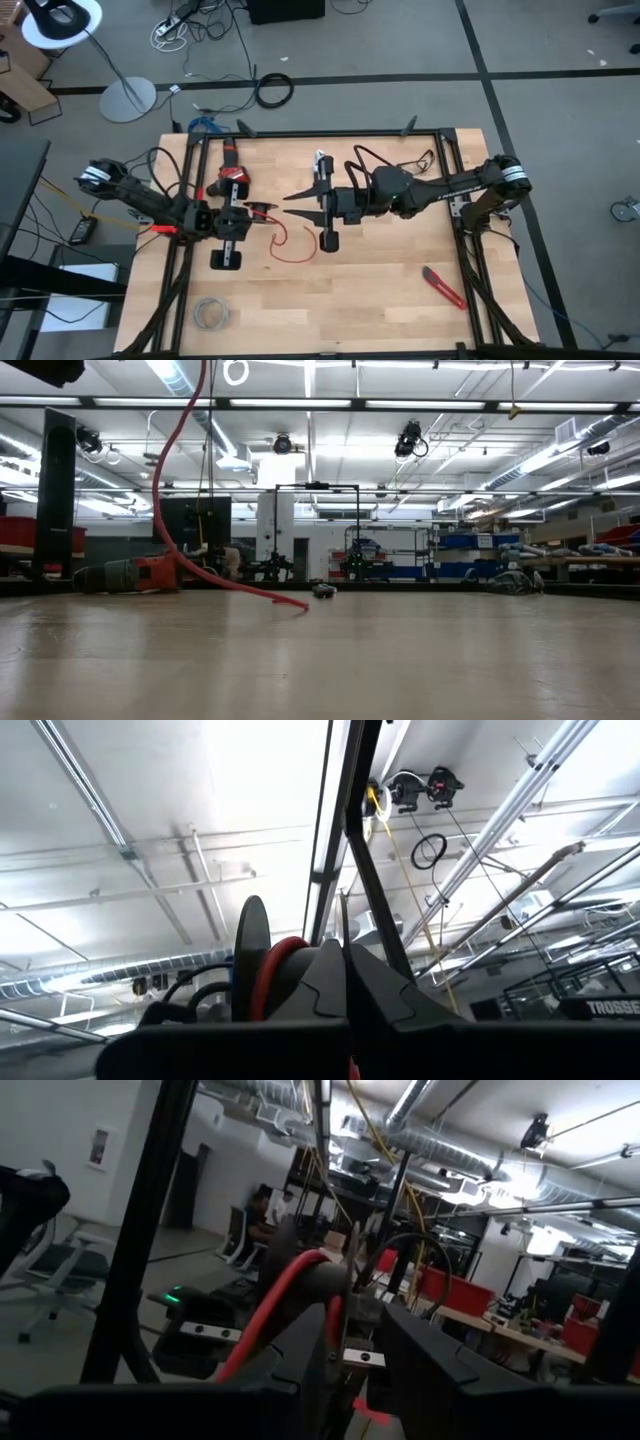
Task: Coil cords
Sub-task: Coil the red wire onto the black spool
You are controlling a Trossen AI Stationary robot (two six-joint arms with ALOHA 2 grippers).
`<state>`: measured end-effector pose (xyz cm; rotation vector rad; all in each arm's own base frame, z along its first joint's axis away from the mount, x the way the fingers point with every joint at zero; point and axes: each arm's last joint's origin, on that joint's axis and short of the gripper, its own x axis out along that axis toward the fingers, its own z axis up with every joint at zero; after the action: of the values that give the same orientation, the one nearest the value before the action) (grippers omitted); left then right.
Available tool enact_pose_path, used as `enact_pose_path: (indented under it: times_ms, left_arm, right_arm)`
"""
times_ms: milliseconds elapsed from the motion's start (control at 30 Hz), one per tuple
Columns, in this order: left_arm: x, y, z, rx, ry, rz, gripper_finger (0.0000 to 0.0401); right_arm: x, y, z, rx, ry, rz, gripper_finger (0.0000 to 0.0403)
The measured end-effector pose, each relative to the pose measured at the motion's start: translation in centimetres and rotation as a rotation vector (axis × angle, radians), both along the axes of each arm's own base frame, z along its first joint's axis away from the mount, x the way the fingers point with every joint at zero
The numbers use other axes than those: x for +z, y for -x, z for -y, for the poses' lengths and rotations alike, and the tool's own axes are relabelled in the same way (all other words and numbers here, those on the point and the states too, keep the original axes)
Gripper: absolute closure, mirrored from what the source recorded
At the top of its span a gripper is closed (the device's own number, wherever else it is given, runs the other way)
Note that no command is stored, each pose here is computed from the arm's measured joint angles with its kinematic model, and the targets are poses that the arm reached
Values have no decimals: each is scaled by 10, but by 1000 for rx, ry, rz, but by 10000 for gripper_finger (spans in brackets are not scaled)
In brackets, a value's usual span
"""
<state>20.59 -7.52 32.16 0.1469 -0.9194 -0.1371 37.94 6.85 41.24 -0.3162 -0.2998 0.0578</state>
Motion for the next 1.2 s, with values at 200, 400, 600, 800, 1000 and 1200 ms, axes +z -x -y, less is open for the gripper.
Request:
enact_pose_path:
  times_ms: [200,400,600,800,1000,1200]
  left_arm:
    - [1,-4,-4,-13,13,-4,401]
    - [1,-5,-5,-13,16,-4,401]
    - [1,-5,-5,-12,18,-4,401]
    - [1,-5,-5,-5,24,-9,401]
    - [0,-7,-8,14,31,-20,401]
    - [-1,-9,-9,17,32,-35,401]
  right_arm:
    - [-1,0,1,17,-11,-7,305]
    - [-1,-1,2,25,-13,-15,305]
    - [-2,-1,4,47,-30,-26,311]
    - [-3,-2,8,41,-34,-32,322]
    - [-3,-2,10,45,-41,-32,325]
    - [-3,-3,12,38,-37,-32,329]
